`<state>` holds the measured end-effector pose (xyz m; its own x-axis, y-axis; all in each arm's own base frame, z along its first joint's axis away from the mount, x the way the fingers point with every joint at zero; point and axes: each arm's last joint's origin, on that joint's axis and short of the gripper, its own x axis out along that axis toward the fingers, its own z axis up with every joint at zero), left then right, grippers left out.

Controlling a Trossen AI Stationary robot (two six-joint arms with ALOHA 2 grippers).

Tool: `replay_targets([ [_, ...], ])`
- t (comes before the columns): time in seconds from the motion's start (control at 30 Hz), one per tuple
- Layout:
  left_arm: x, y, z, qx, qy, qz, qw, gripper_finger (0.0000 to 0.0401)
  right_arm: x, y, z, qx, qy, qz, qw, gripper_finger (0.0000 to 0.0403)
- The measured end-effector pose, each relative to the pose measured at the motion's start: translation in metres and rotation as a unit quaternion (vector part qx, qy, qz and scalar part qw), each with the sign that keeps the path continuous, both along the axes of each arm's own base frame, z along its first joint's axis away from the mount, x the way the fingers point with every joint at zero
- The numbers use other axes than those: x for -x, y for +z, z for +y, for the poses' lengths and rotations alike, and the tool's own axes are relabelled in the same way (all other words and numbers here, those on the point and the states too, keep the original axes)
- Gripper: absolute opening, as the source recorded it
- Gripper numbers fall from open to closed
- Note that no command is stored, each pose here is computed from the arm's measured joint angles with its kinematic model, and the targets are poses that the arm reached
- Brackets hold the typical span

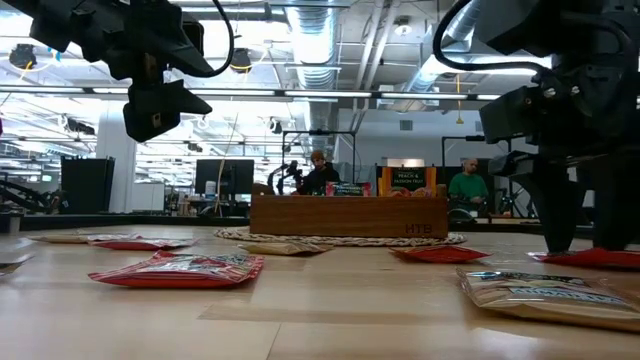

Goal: Pick & Place Tea
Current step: Put the red tea bag into the middle section of the wooden organizer

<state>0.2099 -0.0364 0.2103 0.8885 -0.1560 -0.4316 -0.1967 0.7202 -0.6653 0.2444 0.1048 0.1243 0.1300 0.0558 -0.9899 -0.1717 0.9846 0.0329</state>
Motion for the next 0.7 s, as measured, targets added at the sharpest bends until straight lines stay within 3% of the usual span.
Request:
replay_targets([
  [0.33,0.0,0.0,0.0,0.0,0.0,0.0,1.0,0.0177,-0.001,0.001,0.0,-0.009,-0.003,-0.004,1.0,0.0013],
  [0.57,0.0,0.0,0.0,0.0,0.0,0.0,1.0,0.0177,0.008,0.012,-0.002,-0.008,-0.025,0.023,0.999,0.0007],
  [0.7,0.0,0.0,0.0,0.0,0.0,0.0,1.0,0.0177,0.009,0.032,-0.001,-0.002,-0.022,0.03,0.999,0.0004],
])
